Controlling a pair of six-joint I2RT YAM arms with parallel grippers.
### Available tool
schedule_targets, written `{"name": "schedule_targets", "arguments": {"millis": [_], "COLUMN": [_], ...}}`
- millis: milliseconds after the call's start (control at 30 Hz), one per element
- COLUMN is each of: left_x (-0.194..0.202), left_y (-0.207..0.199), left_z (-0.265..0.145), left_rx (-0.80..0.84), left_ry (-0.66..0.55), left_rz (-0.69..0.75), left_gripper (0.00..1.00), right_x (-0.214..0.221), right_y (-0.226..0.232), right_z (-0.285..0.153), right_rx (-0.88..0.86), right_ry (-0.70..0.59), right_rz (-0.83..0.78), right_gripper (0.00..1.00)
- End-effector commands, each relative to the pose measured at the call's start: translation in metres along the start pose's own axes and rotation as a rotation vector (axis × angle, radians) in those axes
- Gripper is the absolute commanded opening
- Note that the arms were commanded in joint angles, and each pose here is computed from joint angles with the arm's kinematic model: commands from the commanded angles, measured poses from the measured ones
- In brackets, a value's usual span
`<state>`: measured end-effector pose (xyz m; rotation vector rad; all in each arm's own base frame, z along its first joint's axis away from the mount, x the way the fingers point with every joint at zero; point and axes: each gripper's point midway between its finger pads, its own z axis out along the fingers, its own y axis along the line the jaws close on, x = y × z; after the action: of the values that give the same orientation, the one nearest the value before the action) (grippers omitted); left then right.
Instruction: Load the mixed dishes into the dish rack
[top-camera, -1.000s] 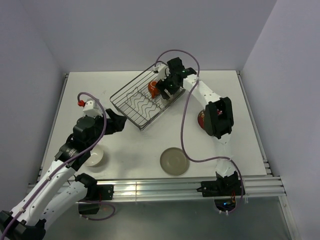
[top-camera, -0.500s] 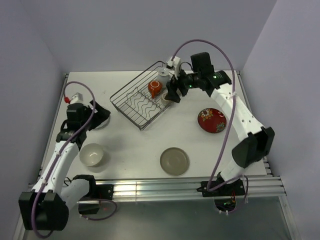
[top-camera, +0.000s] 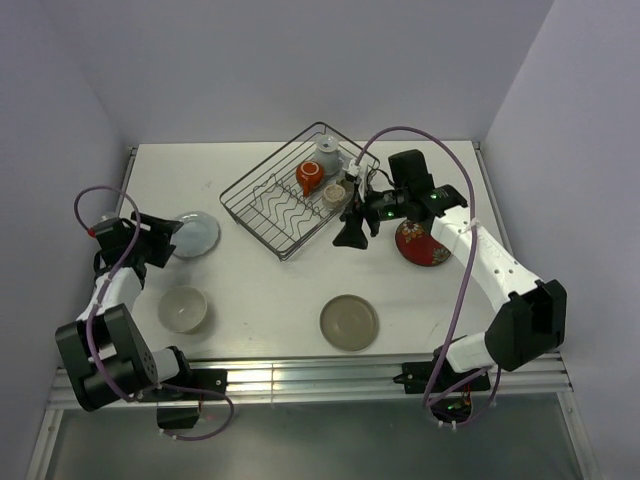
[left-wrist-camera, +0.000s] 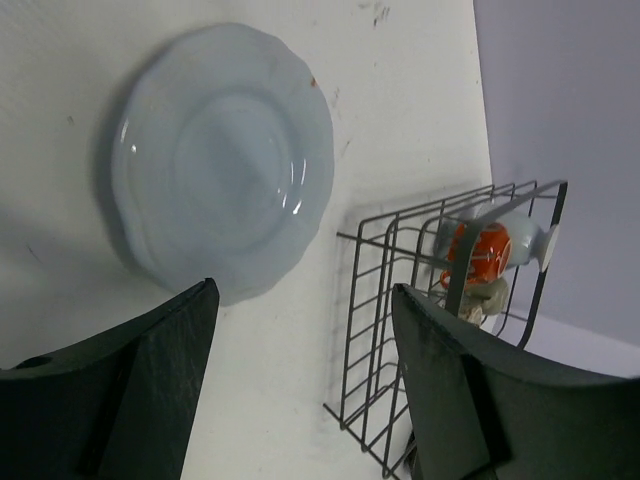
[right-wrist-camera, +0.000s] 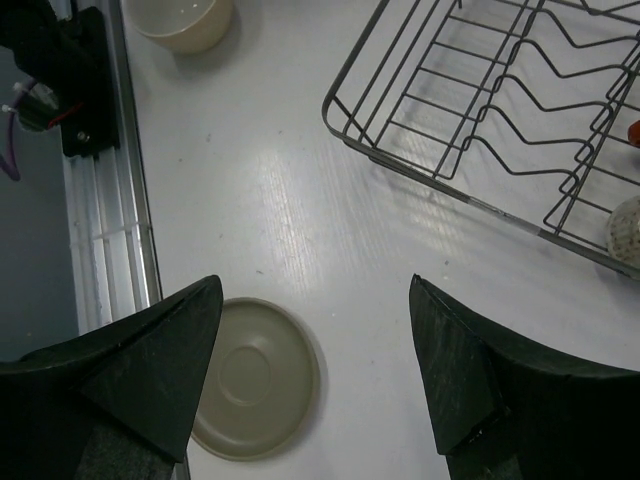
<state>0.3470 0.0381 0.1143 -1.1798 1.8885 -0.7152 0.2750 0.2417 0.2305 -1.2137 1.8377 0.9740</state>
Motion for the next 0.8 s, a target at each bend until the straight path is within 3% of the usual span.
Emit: {"name": "schedule_targets", "arguments": {"millis": [0,300,500,767], "left_x": [-0.014,-0.004,-0.002,0.004], "left_y": [-0.004,0.052,0.064,0.08], "left_z": [0.006,0.025,0.042,0.064], "left_rx": [0.06,-0.057,-0.07,-0.101], "left_ry": [-0.045,-0.029,0.012,0.097], "left_rz": [-0.055,-0.108,-0.061,-0.039], "left_gripper": [0.76,0.74,0.72,0.54], "right_x": [-0.03,-0.031,-0.03,-0.032], "right_y": [0.009,-0.001,-0.002,-0.001], "right_z": [-0.013,-0.027,-0.027,-0.03], "right_rx": [-0.003,-0.004,-0.009,-0.005], "right_ry": [-0.117,-0.152,-0.153,-0.155], "right_rz": [-0.087,-0.049,-0.038,-0.038], "right_gripper": [0.82,0.81,0.81,0.8]}}
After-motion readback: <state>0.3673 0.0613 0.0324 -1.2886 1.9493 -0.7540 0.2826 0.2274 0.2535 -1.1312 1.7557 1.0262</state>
